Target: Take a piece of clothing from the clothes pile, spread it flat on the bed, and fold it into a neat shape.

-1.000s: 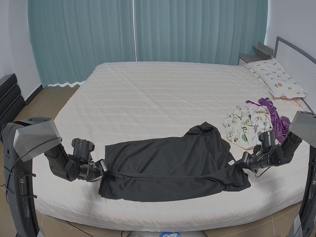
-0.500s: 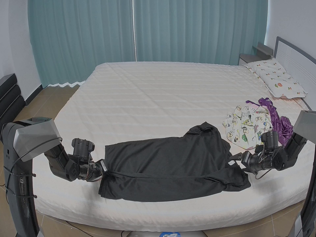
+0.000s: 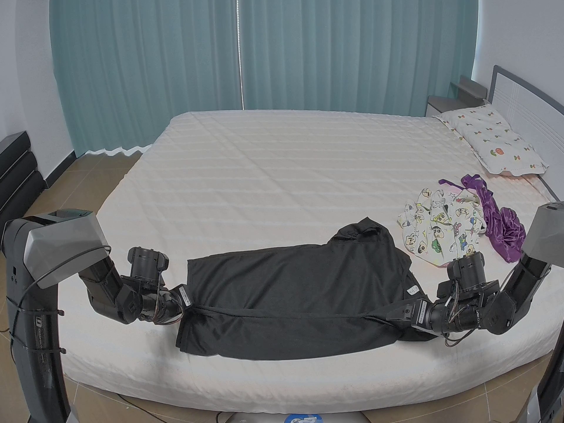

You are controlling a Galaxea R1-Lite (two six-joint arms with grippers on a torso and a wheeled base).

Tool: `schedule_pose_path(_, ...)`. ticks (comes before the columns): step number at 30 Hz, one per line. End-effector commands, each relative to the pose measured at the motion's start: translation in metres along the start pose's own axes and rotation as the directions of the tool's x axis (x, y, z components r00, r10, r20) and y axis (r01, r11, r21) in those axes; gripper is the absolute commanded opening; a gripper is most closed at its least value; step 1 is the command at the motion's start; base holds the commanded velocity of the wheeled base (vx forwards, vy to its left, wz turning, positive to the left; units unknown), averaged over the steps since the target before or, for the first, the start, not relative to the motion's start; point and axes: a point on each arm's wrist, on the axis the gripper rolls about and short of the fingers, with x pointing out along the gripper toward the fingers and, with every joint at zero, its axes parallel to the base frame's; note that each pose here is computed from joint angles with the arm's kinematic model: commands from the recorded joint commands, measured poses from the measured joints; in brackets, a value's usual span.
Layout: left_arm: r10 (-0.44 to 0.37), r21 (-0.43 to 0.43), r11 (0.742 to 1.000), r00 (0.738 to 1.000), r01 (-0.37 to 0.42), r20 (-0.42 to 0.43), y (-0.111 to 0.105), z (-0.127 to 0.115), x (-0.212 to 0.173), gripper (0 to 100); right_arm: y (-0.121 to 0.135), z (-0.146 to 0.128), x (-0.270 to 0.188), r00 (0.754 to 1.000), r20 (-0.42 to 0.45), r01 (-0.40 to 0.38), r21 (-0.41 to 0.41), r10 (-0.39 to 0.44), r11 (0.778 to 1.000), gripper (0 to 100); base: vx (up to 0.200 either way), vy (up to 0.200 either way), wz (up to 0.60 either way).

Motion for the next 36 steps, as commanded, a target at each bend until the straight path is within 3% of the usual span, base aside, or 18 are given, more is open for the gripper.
schedule_pose_path(1,0.001,-0.001,1.000,1.000,-0.001,-0.002,0.000,0.000,0.000,0,0.001,-0.004,0.000,1.000,-0.009,0.005,-0.016,-0.006,1.000,100,0.000,0.000,0.00)
schedule_pose_path(13,0.000,0.000,1.000,1.000,0.000,0.000,0.000,0.000,0.000,0,-0.001,-0.009,0.033,0.998,-0.039,0.046,-0.018,-0.046,0.999,100,0.000,0.000,0.00)
schedule_pose_path(23,0.000,0.000,1.000,1.000,0.000,0.000,0.000,0.000,0.000,0,0.013,-0.009,0.048,0.986,0.164,0.021,-0.015,-0.018,1.000,100,0.000,0.000,0.00)
schedule_pose_path(36,0.001,-0.001,1.000,1.000,-0.001,-0.002,0.000,0.000,0.001,0,0.022,-0.015,0.057,0.979,0.203,0.000,-0.036,0.007,0.999,100,0.000,0.000,0.00)
